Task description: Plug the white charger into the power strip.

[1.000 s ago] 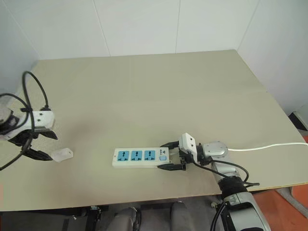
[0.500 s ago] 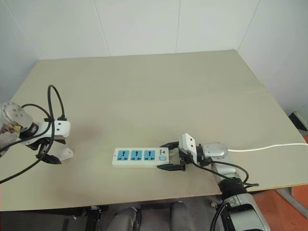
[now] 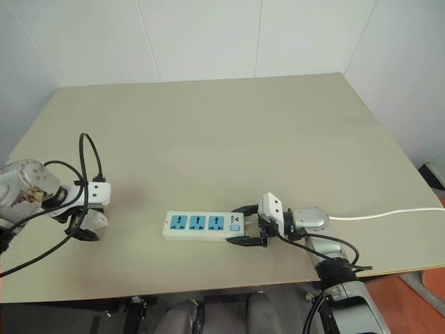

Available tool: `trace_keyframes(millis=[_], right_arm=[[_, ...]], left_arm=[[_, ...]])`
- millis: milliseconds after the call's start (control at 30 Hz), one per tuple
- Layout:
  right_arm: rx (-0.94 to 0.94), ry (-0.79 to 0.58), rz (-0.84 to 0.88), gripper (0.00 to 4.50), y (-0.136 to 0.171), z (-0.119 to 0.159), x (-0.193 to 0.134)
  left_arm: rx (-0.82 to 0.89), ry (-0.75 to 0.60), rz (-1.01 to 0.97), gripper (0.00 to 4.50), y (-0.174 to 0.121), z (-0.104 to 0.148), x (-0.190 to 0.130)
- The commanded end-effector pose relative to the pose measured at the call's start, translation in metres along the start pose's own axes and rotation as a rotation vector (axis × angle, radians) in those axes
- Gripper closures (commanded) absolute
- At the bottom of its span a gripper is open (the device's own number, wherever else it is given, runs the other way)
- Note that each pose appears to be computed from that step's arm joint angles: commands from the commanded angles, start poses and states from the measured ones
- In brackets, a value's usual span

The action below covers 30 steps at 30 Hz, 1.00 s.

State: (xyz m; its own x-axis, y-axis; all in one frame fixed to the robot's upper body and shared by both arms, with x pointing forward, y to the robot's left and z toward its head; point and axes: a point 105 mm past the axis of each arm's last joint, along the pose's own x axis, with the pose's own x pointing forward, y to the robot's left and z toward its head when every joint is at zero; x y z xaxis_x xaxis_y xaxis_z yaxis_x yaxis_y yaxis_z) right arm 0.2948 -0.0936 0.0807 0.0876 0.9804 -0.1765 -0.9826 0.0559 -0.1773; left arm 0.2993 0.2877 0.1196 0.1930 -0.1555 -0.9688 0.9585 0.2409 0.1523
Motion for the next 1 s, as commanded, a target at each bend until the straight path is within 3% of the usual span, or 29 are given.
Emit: trace_keyframes(millis=[33,100,200,500,633,733,900,1000], right_arm=[[-0.023,-0.031,-0.005,1.08,-0.001,0.01,0.0],[-0.021,-0.031,-0.007,1.08,-0.001,0.009,0.0],[-0.02,-0.03,-0.009,1.08,-0.001,0.009,0.0],[-0.012,-0.027,-0.012,1.08,0.0,0.008,-0.002],[-0.012,-0.022,-0.015,1.08,0.0,0.008,-0.003],[-0.012,-0.021,-0.019,1.08,0.001,0.007,-0.004],[-0.019,-0.019,-0.018,1.08,0.002,0.007,-0.004],[-0.029,-0.02,-0.009,1.08,0.001,0.008,0.0]], left_arm=[[0.006,-0.011,-0.006,0.0,0.0,0.004,0.002],[0.008,-0.011,-0.01,0.0,-0.001,0.005,0.002],[0.008,-0.012,-0.016,0.59,-0.002,0.005,0.003],[0.012,-0.015,-0.021,3.43,-0.004,0.007,0.007],[0.014,-0.032,-0.02,3.47,-0.004,0.009,0.006],[0.037,-0.107,-0.01,3.47,-0.003,0.024,-0.002],[0.074,-0.387,0.013,3.47,0.008,0.075,-0.027],[0.123,-0.638,-0.004,3.47,0.005,0.112,-0.044]])
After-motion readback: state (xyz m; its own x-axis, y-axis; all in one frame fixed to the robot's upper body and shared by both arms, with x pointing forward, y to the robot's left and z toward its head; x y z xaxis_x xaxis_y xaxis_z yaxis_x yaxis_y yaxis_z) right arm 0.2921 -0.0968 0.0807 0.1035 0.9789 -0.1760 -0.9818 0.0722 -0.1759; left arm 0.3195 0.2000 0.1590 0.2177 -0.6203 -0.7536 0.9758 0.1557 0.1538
